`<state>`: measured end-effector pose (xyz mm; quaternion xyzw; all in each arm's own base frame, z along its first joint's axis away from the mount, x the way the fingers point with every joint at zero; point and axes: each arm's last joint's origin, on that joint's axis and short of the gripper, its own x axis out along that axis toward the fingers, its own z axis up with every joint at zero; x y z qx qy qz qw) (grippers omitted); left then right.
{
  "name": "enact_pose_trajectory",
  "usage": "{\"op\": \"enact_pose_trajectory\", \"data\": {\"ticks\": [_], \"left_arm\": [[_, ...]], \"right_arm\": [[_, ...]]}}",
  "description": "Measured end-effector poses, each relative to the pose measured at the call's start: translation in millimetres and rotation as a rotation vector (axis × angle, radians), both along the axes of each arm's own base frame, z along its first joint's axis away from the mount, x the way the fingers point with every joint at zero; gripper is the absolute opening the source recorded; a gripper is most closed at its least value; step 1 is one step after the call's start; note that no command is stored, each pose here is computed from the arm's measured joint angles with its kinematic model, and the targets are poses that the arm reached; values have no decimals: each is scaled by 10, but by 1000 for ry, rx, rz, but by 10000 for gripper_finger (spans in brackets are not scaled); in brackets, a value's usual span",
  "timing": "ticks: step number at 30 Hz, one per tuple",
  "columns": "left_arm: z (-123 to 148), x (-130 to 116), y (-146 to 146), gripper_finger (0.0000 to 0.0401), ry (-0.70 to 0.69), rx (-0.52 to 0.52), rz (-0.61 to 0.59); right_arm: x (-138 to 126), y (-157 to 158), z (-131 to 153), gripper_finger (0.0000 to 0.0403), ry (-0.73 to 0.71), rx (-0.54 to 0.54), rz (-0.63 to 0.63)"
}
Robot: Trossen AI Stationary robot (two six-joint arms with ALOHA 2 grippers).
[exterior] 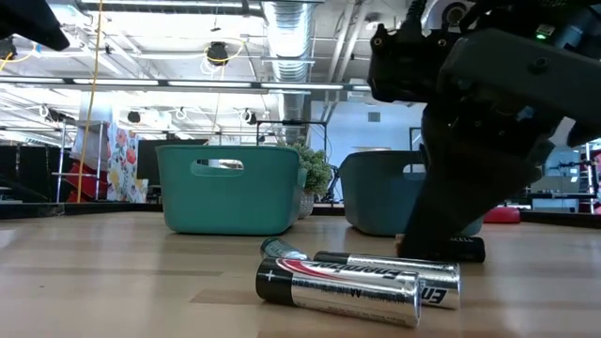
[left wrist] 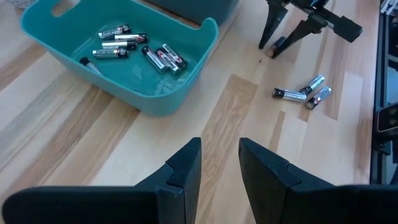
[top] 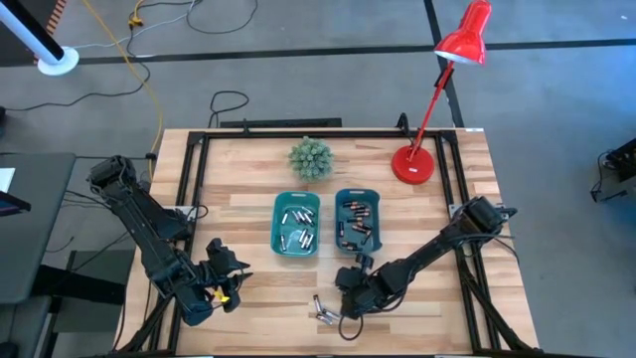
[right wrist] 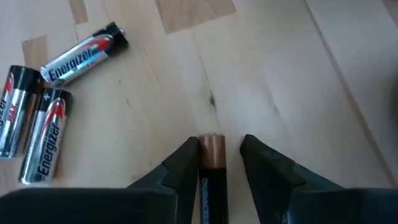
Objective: Sort batteries
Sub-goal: Put the black battery into the blue bin
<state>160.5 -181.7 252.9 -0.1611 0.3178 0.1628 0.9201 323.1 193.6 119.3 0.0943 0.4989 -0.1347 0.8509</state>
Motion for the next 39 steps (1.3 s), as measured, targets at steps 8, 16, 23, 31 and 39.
{"op": "enact_pose_trajectory", "data": {"ticks": [8,16,23,31,39], "left_arm": [[5,5,-7,102,-6,-8,0],[6,7,-8,102,-6,-6,-2],[8,8,-9,102,-8,-13,2],[8,7,-9,102,3,30,-34],[7,8,-10,102,18,85,-81]], "right_arm": [[-117,-61,135,137,74,-11,0],[-109,-30,42,79,140,55,27],[-81,-65,129,11,123,103,26],[-173,-147,503,6,76,140,15],[-352,-261,1155,4,-95,221,13]]}}
